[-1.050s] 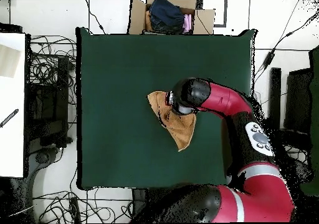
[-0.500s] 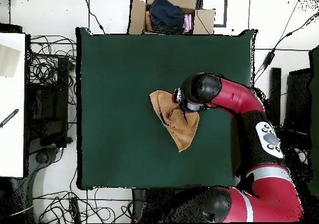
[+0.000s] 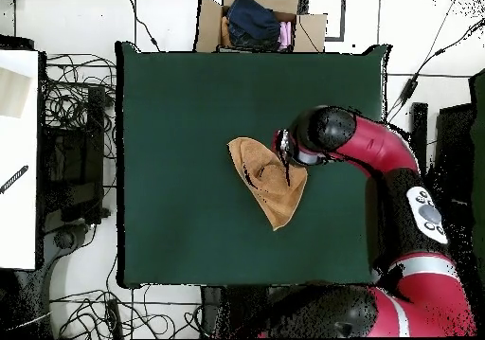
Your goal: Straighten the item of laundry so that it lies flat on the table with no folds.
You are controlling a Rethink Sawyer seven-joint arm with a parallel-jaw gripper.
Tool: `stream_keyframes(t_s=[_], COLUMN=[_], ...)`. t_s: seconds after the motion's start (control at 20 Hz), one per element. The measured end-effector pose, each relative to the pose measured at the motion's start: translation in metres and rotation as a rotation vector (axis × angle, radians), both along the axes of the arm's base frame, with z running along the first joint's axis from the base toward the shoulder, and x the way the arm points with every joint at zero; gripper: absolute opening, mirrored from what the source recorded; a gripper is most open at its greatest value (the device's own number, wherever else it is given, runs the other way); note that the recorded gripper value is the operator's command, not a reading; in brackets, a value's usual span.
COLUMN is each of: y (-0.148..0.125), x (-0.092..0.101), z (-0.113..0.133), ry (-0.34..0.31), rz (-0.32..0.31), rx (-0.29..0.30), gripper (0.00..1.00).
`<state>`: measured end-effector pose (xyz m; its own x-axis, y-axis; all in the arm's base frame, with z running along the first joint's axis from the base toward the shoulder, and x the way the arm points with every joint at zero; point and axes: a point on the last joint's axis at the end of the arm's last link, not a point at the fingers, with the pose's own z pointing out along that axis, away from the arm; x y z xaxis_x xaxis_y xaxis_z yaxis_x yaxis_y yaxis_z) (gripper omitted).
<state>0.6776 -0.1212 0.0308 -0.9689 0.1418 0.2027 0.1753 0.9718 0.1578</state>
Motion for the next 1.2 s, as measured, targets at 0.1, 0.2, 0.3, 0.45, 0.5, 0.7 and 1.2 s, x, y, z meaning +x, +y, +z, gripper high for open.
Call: stream_keyframes(t_s=[0.1, 0.2, 0.3, 0.45, 0.5, 0.7, 1.2], y=[-0.007, -0.014, -0.020, -0.027, -0.029, -0.037, -0.044], x=[0.003, 0.005, 0.005, 0.006, 0.006, 0.007, 0.011], z=[0.000, 0.001, 0.002, 0.003, 0.003, -0.002, -0.022], ry=[-0.009, -0.012, -0.013, -0.010, -0.009, 0.005, 0.028], rz=[-0.011, -0.021, -0.030, -0.042, -0.045, -0.056, 0.040], rx=[0.004, 0.007, 0.010, 0.022, 0.026, 0.044, 0.088], gripper=[0.00, 0.00, 0.00, 0.00, 0.00, 0.00, 0.00])
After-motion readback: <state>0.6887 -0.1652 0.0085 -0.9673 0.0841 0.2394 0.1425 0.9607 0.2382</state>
